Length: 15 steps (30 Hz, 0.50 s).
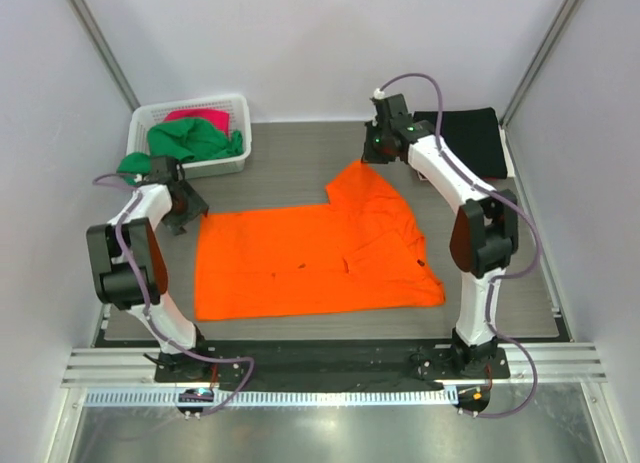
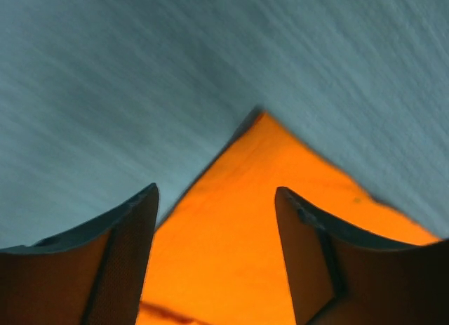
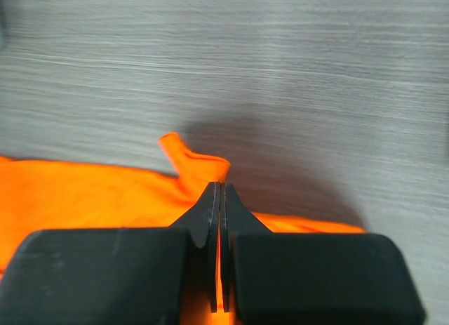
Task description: Fold and stack the t-shirts
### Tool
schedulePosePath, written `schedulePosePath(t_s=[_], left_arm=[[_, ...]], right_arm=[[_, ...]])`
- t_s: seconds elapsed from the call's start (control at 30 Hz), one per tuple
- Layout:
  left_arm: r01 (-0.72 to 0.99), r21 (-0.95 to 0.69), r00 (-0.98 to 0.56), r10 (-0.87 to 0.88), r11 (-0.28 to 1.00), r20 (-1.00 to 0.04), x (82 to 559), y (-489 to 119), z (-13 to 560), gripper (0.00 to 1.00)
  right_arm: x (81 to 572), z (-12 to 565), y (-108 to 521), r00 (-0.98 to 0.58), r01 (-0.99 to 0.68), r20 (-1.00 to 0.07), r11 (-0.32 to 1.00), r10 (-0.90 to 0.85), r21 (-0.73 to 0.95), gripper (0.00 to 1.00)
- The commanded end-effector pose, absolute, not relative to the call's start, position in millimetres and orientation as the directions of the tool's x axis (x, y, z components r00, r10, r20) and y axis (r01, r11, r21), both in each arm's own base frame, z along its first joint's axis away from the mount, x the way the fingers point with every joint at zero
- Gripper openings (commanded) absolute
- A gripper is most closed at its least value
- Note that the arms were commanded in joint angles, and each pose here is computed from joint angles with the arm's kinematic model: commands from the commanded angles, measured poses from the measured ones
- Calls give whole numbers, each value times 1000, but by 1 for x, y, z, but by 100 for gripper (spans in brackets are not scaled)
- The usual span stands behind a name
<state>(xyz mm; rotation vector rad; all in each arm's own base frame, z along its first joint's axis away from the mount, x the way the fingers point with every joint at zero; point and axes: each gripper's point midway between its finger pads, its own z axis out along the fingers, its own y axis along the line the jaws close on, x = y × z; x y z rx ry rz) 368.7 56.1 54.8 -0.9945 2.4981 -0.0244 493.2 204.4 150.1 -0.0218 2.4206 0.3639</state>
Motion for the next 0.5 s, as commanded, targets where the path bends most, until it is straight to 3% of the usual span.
schedulePosePath(t_s=[0.0, 0.17, 0.47], left_arm=[[-642, -224, -593, -660, 733, -461, 406, 59, 57, 64], [-641, -212, -612, -658, 737, -438, 419, 51, 34, 53], [-640, -226, -601, -662, 734, -448, 427, 46, 23, 44]], right_arm=[[482, 185, 207, -724, -137, -681, 945, 108, 295, 1], [460, 193, 200, -723, -143, -683, 943, 108, 301, 1], [445, 186, 197, -738, -144, -667, 942, 102, 304, 1]])
